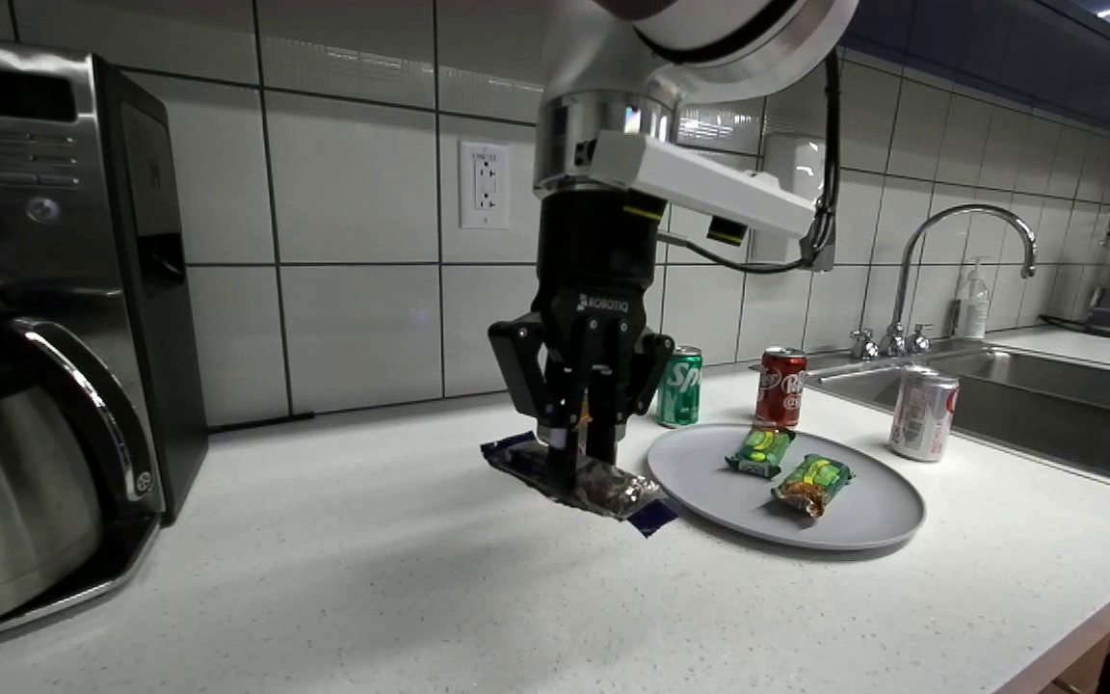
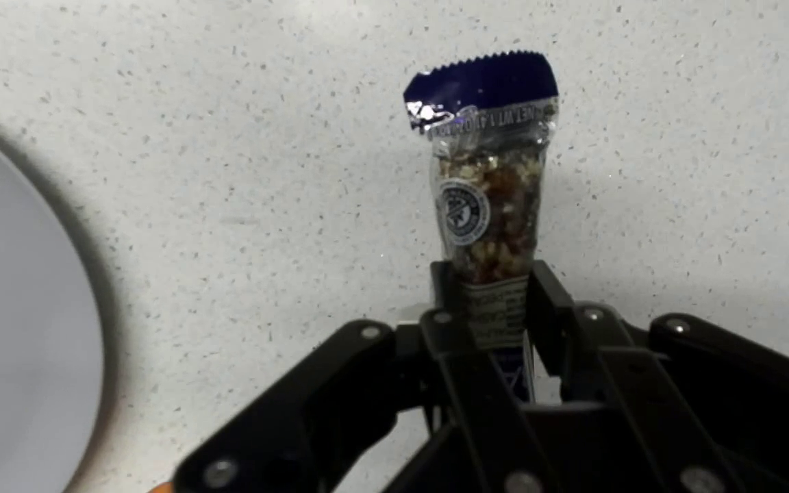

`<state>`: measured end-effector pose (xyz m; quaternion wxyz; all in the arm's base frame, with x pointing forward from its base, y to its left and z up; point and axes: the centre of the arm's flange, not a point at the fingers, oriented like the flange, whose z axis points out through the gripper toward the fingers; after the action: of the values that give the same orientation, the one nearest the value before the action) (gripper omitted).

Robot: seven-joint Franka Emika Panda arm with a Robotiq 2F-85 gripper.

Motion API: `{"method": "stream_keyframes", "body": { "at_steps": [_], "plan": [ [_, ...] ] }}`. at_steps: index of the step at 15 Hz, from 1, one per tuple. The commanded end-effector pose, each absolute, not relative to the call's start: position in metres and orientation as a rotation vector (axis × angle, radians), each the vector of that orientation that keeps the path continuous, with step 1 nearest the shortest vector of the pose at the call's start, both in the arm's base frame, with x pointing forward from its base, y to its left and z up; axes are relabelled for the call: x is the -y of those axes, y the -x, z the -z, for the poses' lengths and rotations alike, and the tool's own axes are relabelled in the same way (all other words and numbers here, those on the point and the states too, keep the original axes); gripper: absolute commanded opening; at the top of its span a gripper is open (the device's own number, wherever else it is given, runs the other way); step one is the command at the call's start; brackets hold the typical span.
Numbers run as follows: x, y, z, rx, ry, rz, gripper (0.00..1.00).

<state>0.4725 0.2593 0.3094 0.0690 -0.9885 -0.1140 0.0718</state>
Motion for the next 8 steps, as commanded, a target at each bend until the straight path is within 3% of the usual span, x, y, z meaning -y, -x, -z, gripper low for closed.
{"method": "stream_keyframes", "body": {
  "at_steps": [1, 8],
  "plan": [
    [-0.284, -0.493, -0.298, 0.441, 2.973, -0.304, 0.07],
    [-0.29, -0.514, -0.267, 0.479, 2.997, -0.334, 0.07]
  ]
}}
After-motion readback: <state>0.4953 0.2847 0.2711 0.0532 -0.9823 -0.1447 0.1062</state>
